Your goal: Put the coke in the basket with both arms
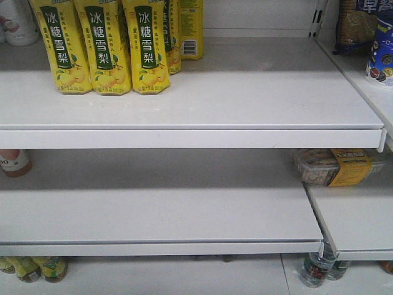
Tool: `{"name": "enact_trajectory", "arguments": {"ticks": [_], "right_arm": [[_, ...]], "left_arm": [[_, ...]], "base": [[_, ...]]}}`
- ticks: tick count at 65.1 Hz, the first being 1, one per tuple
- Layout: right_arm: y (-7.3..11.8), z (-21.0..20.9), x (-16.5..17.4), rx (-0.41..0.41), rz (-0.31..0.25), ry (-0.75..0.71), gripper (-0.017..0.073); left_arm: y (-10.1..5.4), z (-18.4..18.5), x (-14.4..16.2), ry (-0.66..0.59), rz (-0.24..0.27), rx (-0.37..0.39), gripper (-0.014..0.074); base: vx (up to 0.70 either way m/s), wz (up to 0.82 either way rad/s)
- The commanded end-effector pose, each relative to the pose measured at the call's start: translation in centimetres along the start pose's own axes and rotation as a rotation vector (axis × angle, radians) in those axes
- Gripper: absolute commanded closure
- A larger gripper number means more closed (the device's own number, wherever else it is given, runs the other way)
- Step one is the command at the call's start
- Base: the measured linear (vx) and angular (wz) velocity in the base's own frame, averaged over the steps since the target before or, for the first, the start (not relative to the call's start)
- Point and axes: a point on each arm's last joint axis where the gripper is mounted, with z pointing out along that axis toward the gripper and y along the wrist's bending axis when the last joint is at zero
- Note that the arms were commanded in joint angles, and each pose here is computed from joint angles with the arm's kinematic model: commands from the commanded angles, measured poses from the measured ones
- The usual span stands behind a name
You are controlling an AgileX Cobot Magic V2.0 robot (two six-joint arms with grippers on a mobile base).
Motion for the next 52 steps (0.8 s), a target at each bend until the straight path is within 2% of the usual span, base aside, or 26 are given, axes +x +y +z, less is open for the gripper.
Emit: {"name": "enact_trajectory", "arguments": {"ticks": [1, 52], "right_arm": [[0.08, -0.18, -0.79, -0.009, 0.001, -0.131, 0.0569], [0.08, -0.2, -0.8, -0.009, 0.004, -0.133, 0.0569]], "left_arm": [[-0.3, -0.36, -1.77, -0.184, 0.107, 0.022, 0.0599], [-0.3, -0.36, -1.77, -0.184, 0.107, 0.022, 0.0599]], "base": [[0.0, 0.0], [0.0, 0.0]]}}
